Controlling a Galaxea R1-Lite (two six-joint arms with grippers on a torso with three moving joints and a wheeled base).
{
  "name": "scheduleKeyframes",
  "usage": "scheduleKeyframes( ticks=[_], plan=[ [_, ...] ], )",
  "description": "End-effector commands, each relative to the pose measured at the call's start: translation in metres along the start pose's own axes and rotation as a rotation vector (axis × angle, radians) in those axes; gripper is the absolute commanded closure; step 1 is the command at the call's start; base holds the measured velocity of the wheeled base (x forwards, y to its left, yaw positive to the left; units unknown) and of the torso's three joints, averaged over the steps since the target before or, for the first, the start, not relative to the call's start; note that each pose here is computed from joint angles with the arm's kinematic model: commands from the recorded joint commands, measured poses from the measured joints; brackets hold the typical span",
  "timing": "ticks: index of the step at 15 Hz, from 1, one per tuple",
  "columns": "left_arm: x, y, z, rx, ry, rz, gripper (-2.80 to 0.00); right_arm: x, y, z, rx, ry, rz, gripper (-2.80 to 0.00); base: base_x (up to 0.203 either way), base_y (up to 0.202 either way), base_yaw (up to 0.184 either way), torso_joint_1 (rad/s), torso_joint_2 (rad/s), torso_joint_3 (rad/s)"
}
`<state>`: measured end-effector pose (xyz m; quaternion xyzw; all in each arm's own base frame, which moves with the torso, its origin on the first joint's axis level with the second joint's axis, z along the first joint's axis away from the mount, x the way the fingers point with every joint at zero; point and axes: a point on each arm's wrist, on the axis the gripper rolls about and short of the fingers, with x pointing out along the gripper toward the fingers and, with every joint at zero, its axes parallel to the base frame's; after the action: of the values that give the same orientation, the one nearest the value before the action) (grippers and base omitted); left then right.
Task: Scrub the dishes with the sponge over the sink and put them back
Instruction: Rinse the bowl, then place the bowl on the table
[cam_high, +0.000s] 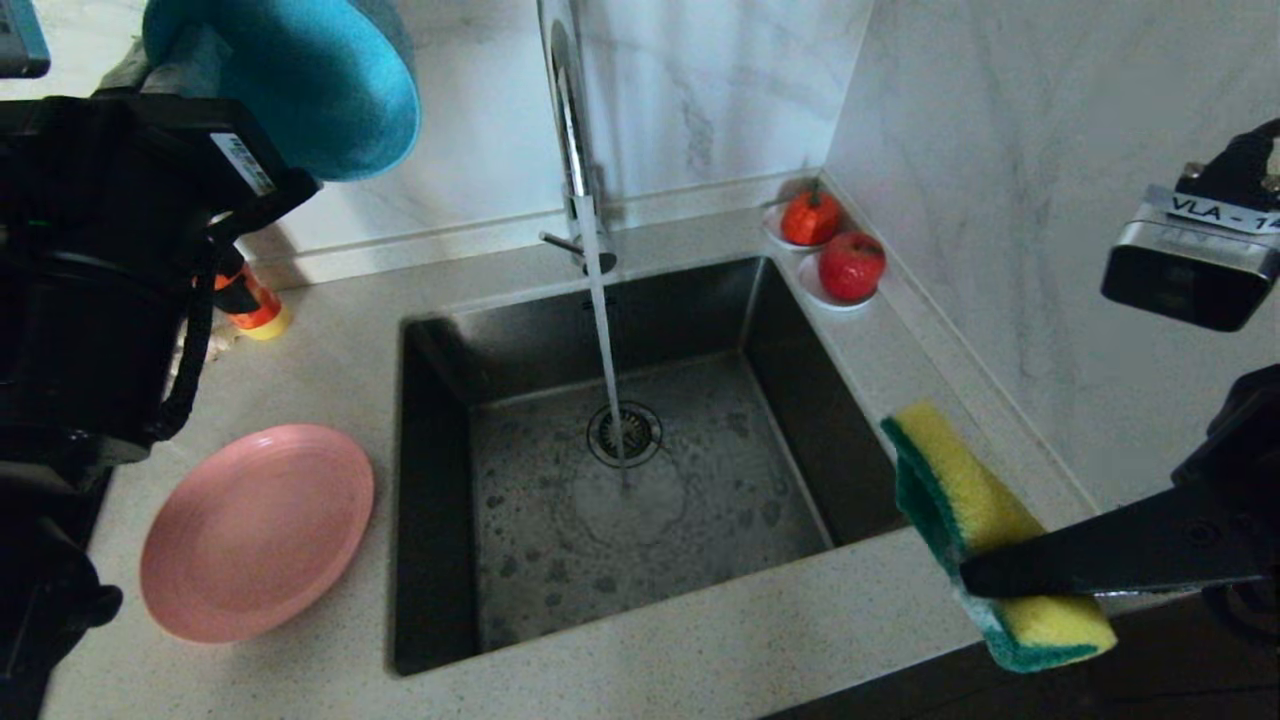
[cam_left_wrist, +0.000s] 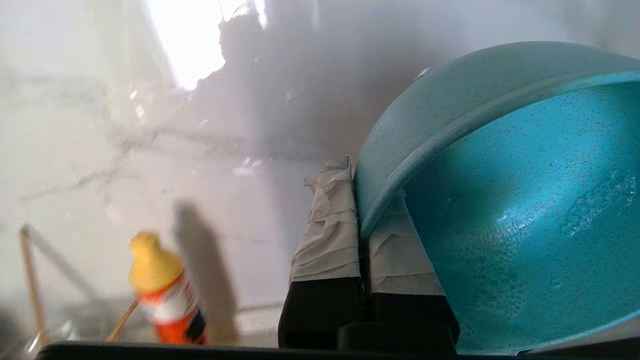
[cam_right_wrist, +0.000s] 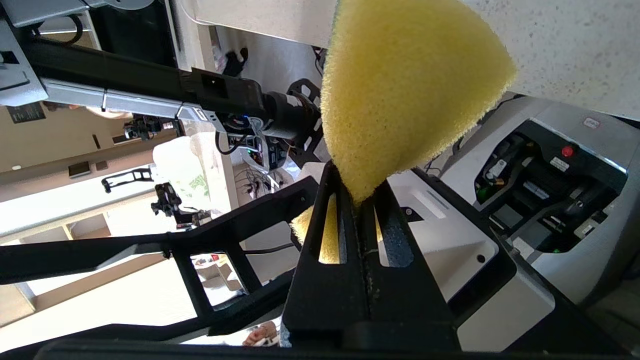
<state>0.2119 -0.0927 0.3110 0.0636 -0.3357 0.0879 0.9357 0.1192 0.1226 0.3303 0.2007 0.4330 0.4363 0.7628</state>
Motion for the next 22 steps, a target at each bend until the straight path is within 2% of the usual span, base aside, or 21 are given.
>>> scheduleKeyframes(
  ticks=[1, 3, 5, 7, 10, 13, 16, 17, 18, 20, 22],
  plan=[
    [-0.001, -0.006, -0.016, 0.023, 0.081, 0.054, 0.00, 0.000, -0.001, -0.002, 0.006, 0.007, -0.001, 0.00, 0.000, 0.000, 0.000, 0.000, 0.00, 0.000],
    [-0.014, -0.013, -0.045, 0.076, 0.232, 0.064, 0.00, -0.003, 0.000, -0.003, 0.005, 0.003, 0.003, 0.00, 0.000, 0.000, 0.000, 0.000, 0.00, 0.000],
    [-0.027, -0.015, -0.065, 0.140, 0.366, 0.030, 0.00, -0.004, -0.002, -0.006, 0.007, 0.005, -0.001, 0.00, 0.000, 0.000, 0.000, 0.000, 0.00, 0.000],
    [-0.033, -0.013, -0.070, 0.168, 0.473, 0.013, 0.00, -0.005, -0.004, -0.011, 0.012, 0.012, -0.008, 0.00, 0.000, 0.000, 0.000, 0.000, 0.00, 0.000],
    [-0.045, -0.007, -0.073, 0.165, 0.699, -0.036, 0.00, -0.005, -0.009, -0.017, 0.017, 0.011, -0.039, 0.00, 0.000, 0.000, 0.000, 0.000, 0.00, 0.000],
    [-0.047, 0.007, -0.061, 0.095, 0.943, -0.049, 0.00, -0.007, -0.011, -0.021, 0.018, 0.015, -0.043, 0.00, 0.000, 0.000, 0.000, 0.000, 0.00, 0.000],
    [-0.030, 0.036, -0.034, -0.088, 1.104, 0.021, 0.00, -0.010, -0.016, -0.023, 0.029, 0.001, -0.058, 0.00, 0.000, 0.000, 0.000, 0.000, 0.00, 0.000],
    [-0.026, 0.049, -0.030, -0.129, 1.131, 0.070, 0.00, -0.010, -0.018, -0.023, 0.034, -0.002, -0.064, 0.00, 0.000, 0.000, 0.000, 0.000, 0.00, 0.000],
    [-0.024, 0.062, -0.029, -0.144, 1.140, 0.129, 0.00, -0.010, -0.020, -0.024, 0.041, 0.000, -0.072, 0.00, 0.000, 0.000, 0.000, 0.000, 0.00, 0.000],
    [-0.024, 0.084, -0.025, -0.158, 1.136, 0.222, 0.00, -0.010, -0.026, -0.023, 0.048, -0.013, -0.094, 0.00, 0.000, 0.000, 0.000, 0.000, 0.00, 0.000],
    [-0.032, 0.109, -0.024, -0.162, 1.174, 0.316, 0.00, -0.008, -0.032, -0.022, 0.051, -0.023, -0.114, 0.00, 0.000, 0.000, 0.000, 0.000, 0.00, 0.000]
  ],
)
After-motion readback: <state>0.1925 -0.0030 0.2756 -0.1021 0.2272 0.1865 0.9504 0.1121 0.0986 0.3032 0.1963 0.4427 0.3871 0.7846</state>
